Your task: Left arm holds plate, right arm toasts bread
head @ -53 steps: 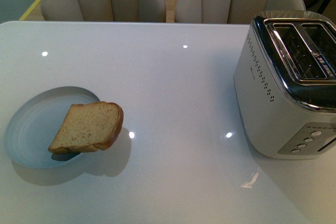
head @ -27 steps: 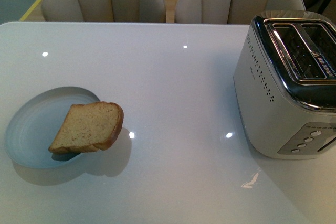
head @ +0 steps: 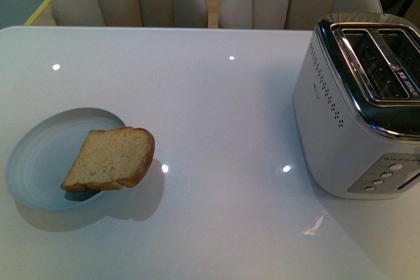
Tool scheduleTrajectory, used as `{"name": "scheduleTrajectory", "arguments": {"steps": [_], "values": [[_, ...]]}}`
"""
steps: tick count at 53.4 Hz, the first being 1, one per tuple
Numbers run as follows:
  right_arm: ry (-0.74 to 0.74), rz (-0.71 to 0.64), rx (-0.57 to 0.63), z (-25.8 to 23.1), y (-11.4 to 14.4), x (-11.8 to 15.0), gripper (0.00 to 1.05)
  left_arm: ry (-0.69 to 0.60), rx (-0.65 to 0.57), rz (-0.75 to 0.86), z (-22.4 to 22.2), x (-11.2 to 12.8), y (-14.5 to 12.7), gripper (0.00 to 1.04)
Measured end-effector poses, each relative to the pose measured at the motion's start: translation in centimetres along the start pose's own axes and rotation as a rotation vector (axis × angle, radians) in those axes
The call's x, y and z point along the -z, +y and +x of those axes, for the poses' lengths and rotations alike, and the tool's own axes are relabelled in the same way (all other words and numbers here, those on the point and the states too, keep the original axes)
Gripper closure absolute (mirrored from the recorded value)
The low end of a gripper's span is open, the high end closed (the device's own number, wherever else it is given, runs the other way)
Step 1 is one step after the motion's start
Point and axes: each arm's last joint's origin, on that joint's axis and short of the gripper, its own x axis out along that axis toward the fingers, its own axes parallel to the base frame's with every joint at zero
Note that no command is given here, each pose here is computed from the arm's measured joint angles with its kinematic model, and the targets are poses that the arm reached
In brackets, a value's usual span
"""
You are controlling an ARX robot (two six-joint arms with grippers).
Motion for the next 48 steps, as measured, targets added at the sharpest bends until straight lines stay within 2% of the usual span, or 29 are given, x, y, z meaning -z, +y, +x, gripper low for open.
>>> {"name": "scheduleTrajectory", "arguments": {"steps": [8,17,31,48], "values": [[0.0,0.0,0.0,0.0,0.0,0.0,0.09,0.069,0.03,-0.056,5.7,0.3,-1.3,0.07],[0.0,0.0,0.0,0.0,0.0,0.0,0.09,0.174,0.018,-0.081,9.9,2.9,-2.2,0.07],[0.0,0.0,0.0,0.0,0.0,0.0,0.09,0.338,-0.06,-0.069,13.9,7.5,-1.7,0.07],[0.0,0.0,0.0,0.0,0.0,0.0,0.09,0.413,-0.121,-0.143,16.9,9.5,-1.6,0.07]]}}
